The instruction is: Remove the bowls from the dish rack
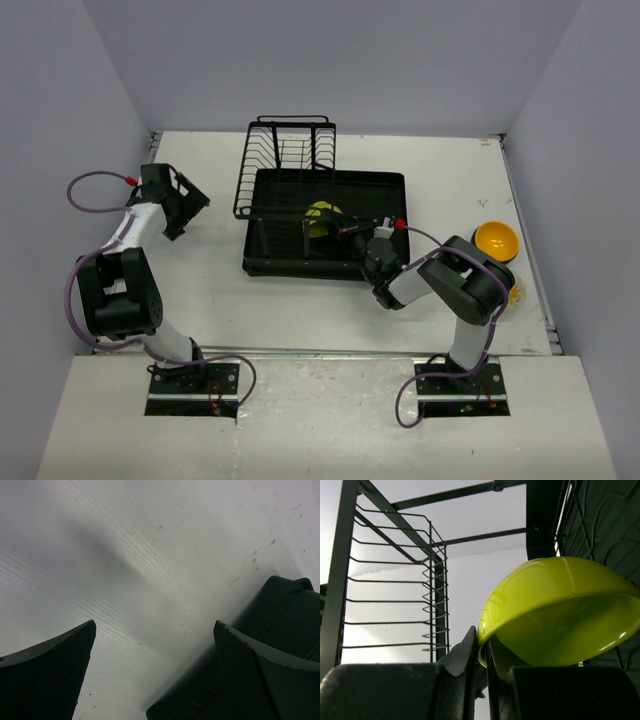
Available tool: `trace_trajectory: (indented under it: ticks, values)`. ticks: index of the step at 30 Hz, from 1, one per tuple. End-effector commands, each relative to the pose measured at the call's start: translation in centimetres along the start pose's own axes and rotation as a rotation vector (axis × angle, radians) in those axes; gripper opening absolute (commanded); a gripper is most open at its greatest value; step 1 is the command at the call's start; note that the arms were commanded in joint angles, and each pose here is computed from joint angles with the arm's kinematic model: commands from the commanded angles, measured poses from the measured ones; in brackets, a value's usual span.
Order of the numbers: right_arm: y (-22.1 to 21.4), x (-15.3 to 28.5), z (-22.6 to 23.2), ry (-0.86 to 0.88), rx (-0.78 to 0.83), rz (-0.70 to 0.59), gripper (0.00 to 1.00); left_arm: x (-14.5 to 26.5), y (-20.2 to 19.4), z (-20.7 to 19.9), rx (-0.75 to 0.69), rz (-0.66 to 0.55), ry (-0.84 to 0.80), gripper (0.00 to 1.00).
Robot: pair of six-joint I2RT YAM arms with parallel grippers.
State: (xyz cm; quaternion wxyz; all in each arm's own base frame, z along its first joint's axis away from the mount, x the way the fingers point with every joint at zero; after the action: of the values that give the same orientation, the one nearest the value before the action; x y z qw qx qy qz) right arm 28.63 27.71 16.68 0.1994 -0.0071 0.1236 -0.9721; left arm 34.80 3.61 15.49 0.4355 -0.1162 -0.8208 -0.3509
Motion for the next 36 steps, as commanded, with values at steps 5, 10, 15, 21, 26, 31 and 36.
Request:
trace_trajectory:
  ticks: [5, 10, 15, 21, 26, 31, 36]
  values:
    - [0.5, 0.2, 8.3, 0.377, -0.021, 0.079, 0.0, 1.1, 0.8, 0.0, 0.005, -0.055, -0.031, 1.0]
    - [2.6, 0.8, 11.0, 0.406, 0.022, 0.08, 0.0, 1.0, 0.7, 0.0, 0.011, -0.051, -0.034, 1.0]
    - [4.5, 1.6, 13.7, 0.391, 0.092, 0.119, 0.0, 0.8, -0.2, 0.3, 0.023, -0.024, -0.055, 1.0]
    - [8.8, 1.9, 17.1, -0.048, 0.456, 0.194, 0.0, 1.4, -0.6, 0.9, -0.038, -0.046, -0.046, 1.0]
    - [12.8, 4.4, 21.4, -0.456, 0.847, 0.04, 0.0, 1.9, 0.1, 1.1, -0.053, -0.097, -0.005, 1.0]
    - [18.3, 9.7, 21.2, -0.929, 1.076, -0.163, 0.0, 2.5, 1.1, 0.4, -0.067, -0.134, 0.008, 1.0]
    - [22.6, 14.4, 18.6, -1.208, 0.961, -0.186, 0.0, 3.1, 1.6, 0.1, -0.102, -0.168, 0.022, 1.0]
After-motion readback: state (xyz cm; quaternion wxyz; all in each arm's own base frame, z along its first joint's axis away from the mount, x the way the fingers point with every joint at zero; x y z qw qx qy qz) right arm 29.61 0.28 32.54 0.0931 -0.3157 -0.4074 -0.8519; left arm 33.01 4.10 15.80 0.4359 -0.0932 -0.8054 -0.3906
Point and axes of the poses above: each gripper's point midway between its finger pads, its own x axis back along the fingers, its own z axis along the line the jaws close on, y = z × x, the point moved 8 cm from there along x, back along the fingers, and after that the axes turned 1 degree about -x, right-handed, at the moved point
